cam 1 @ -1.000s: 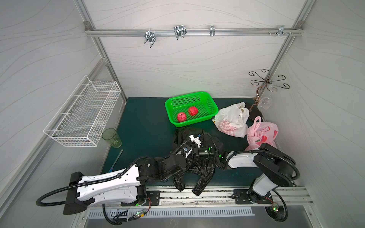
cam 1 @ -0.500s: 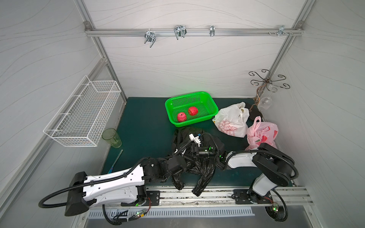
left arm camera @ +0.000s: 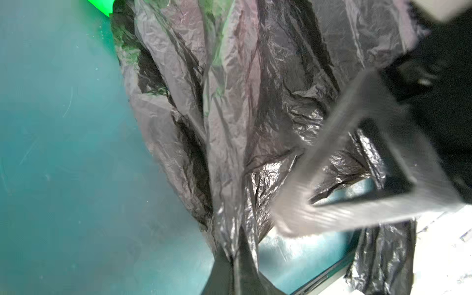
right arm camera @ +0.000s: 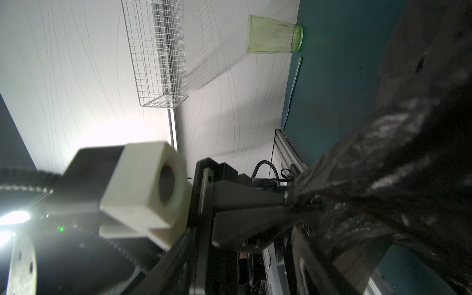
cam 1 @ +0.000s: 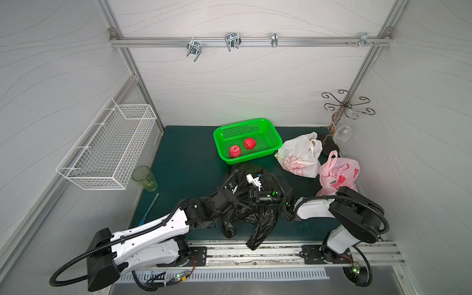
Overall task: Untie the knot of a plastic bag & take out the apple
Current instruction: Adjust the plastic bag at the center of the board.
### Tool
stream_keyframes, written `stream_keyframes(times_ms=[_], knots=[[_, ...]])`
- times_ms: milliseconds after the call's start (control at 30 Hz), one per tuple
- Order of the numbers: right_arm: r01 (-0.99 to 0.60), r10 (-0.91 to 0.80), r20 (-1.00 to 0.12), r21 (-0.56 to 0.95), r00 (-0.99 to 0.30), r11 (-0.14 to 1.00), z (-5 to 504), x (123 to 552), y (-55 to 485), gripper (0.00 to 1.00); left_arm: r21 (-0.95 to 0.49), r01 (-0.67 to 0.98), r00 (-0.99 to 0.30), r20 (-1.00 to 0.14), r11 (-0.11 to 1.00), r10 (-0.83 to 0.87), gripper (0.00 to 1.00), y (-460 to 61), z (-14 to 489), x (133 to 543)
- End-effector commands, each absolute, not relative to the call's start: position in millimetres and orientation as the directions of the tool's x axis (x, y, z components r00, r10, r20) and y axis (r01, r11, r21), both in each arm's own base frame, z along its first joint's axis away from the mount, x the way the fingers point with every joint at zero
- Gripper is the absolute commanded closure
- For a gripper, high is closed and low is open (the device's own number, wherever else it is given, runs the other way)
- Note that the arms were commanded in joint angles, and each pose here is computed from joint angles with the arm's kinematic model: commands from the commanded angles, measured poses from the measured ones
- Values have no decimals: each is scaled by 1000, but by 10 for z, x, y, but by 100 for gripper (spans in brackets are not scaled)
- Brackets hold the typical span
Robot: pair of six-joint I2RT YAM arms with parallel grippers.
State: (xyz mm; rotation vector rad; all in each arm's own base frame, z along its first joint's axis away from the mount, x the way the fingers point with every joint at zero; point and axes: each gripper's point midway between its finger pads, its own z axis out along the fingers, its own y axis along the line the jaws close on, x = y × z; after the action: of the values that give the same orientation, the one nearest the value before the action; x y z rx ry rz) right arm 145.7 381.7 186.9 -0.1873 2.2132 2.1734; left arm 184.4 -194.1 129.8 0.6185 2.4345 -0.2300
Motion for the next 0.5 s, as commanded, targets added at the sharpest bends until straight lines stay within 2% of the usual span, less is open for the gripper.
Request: stream_keyframes(times_ms=[0,133,200,267,367,400,433,467], knots=[[-153,-27,-154,987,-988,-44,2124,1473,3567,39,-43,527,-647,-668,849,368,100,-2143,1743,1984],[-227,-15,-227,972,-974,66,2040,1401,3257,39,-34,549,-629,-675,835,386,100,-2237,1913,2040],[-319,-37,-318,926,-947,202,1993,1288,3097,39,-46,557,-628,-677,829,384,100,-2300,1965,2058],[-476,-84,-487,778,-869,411,1992,1165,2848,40,-59,568,-628,-675,821,386,100,-2364,1999,2068],[-611,-174,-644,555,-745,564,2042,1053,2516,46,-68,580,-627,-674,812,391,100,-2431,2037,2083],[-627,-200,-654,523,-730,577,2034,1019,2462,49,-69,583,-625,-675,810,393,100,-2446,2055,2087],[-639,-229,-654,501,-721,584,2003,981,2433,56,-67,585,-623,-676,808,395,100,-2455,2077,2092],[-651,-258,-647,489,-717,581,1947,935,2439,72,-66,587,-620,-677,807,396,100,-2462,2105,2094]])
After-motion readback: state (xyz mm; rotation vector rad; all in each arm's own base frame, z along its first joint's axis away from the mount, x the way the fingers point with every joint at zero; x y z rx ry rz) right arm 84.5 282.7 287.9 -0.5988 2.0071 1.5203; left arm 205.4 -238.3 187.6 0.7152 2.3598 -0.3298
